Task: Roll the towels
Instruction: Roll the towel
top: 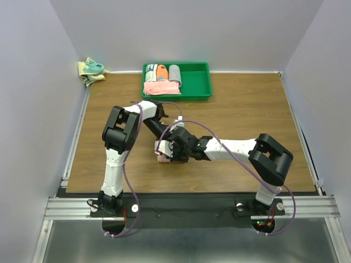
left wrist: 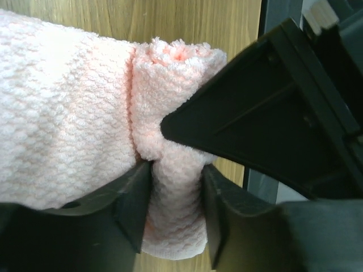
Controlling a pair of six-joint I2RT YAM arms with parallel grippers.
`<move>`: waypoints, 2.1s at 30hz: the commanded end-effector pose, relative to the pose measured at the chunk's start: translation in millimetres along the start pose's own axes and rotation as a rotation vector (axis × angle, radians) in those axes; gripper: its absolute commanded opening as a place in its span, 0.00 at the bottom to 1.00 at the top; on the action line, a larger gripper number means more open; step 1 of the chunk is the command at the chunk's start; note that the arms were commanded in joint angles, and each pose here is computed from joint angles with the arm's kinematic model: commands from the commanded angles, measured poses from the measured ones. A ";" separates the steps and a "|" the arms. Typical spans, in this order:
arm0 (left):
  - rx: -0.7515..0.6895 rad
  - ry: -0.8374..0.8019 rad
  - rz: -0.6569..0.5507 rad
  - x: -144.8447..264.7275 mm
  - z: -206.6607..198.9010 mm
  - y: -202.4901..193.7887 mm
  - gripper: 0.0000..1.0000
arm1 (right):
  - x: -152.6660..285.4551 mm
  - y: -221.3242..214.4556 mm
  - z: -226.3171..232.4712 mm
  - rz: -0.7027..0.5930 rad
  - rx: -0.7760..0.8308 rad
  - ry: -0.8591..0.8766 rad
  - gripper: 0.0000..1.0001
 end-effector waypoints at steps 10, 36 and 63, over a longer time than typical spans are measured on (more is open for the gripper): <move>-0.091 0.280 -0.116 89.4 1.6 -37.4 0.64 | 10.2 -31.4 40.2 0.051 -0.088 0.282 0.01; -0.783 0.981 -0.264 55.5 -104.4 -111.7 0.93 | -32.7 -42.2 -2.3 -0.087 -0.752 0.925 0.01; -0.862 0.865 0.052 -44.3 -70.9 -60.0 0.23 | -40.3 -77.5 -31.3 -0.118 -0.928 0.941 0.27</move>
Point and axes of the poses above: each gripper's point midway between its finger pads, its own x axis back along the fingers, its own z axis along the line the jaws close on, y = z × x, the point moved 8 cm from there along x, back along the fingers, and after that the axes turned 10 degrees about x, right-handed, at the moved point
